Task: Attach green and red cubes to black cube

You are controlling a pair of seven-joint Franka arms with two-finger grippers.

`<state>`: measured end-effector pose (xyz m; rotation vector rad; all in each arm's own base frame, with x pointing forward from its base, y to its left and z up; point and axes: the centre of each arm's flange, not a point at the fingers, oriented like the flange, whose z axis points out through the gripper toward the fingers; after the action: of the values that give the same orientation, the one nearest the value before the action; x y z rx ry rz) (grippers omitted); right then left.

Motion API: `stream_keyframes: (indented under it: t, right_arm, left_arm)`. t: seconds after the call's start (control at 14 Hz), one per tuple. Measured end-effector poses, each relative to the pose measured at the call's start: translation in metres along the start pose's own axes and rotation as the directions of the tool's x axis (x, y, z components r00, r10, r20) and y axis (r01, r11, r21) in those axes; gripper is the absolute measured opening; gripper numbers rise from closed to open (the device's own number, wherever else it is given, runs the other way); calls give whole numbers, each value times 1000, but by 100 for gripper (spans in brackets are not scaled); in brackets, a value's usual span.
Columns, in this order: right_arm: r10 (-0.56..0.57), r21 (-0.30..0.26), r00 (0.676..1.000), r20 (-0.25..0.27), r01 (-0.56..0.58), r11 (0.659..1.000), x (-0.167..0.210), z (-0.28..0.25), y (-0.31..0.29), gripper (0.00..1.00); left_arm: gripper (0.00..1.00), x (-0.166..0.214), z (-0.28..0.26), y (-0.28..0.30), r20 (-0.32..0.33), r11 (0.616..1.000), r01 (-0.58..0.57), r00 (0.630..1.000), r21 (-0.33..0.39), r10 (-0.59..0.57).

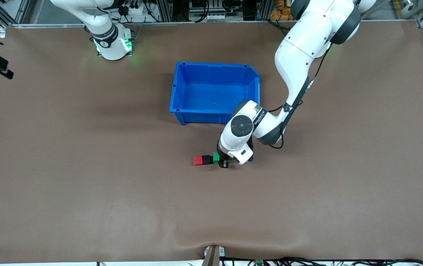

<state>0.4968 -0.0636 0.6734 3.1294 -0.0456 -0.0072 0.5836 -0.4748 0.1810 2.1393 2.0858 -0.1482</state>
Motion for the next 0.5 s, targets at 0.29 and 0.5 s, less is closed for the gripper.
stream_keyframes:
  t: [0.29,0.5]
  right_arm:
    - [-5,-19,1000,10,5,1000,7,5,-2,100]
    - [-6,-20,1000,18,6,1000,11,9,-3,100]
  left_arm:
    - [41,-4,1,1,9,1000,-4,1000,-15,4]
    - [64,-4,4,1,8,1000,-5,1000,-21,5]
